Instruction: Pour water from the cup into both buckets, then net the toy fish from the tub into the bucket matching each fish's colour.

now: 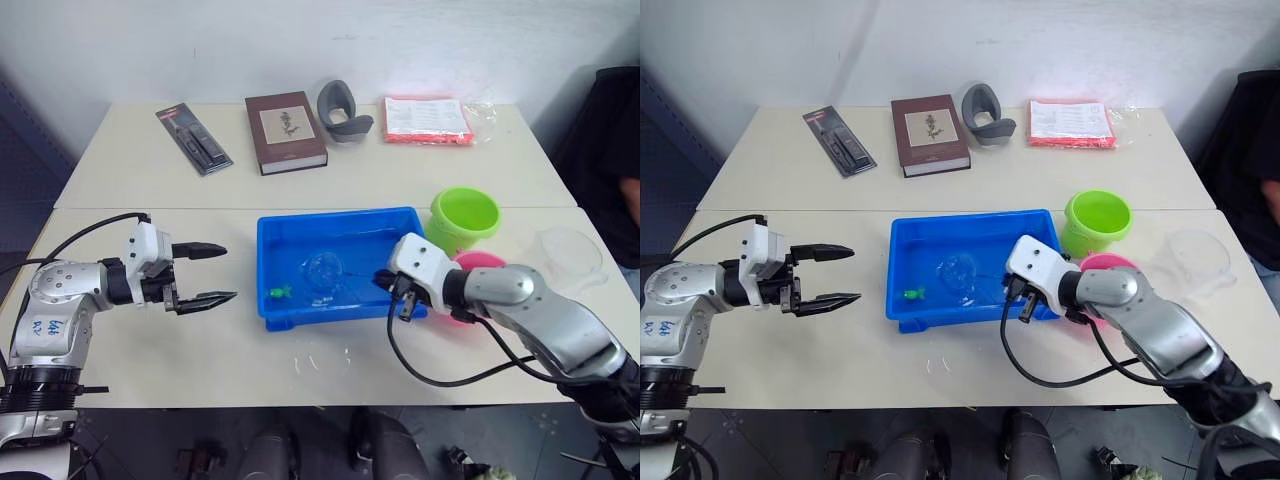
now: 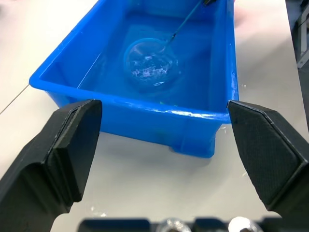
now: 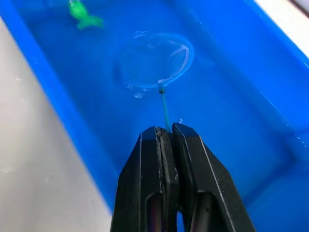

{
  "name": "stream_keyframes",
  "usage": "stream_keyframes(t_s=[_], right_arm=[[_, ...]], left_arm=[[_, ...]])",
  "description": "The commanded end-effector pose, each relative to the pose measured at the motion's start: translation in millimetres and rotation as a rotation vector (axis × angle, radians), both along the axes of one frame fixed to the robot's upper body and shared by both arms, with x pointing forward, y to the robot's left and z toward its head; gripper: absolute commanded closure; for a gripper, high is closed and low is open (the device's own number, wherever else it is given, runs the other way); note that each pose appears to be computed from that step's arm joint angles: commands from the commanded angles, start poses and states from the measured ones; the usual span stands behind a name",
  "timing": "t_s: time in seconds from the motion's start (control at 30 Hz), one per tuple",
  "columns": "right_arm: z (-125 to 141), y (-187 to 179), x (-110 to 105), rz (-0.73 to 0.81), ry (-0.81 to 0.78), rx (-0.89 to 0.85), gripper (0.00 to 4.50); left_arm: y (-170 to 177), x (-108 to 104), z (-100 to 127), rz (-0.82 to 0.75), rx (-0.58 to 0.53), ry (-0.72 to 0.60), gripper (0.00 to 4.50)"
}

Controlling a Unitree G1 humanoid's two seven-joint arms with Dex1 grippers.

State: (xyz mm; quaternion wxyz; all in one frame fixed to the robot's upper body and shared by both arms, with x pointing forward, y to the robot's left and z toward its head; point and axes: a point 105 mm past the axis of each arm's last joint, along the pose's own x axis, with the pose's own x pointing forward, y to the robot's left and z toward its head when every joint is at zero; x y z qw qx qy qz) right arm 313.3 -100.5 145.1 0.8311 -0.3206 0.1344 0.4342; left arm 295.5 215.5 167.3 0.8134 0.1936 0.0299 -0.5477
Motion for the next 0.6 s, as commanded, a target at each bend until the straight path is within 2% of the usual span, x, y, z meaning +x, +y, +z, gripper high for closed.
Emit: stream_keyframes(t_s=[0.03,0.17,0.33,0.6], right_arm=[[-5,16,4,0.077,-0.008,-0.077,4.5],[-11,42,0,0.15,0.061,-0.041,4.5],[-1,55,-4,0.177,0.116,0.04,4.5],[35,53,-14,0.17,0.306,0.278,4.5]], left_arm=[[-6,-5,7,-0.054,0.08,-0.019,0.06],[-10,-6,3,-0.073,0.142,-0.002,0.06],[-14,-5,4,-0.07,0.141,0.005,0.06],[-14,2,1,-0.051,0.129,0.011,0.06]])
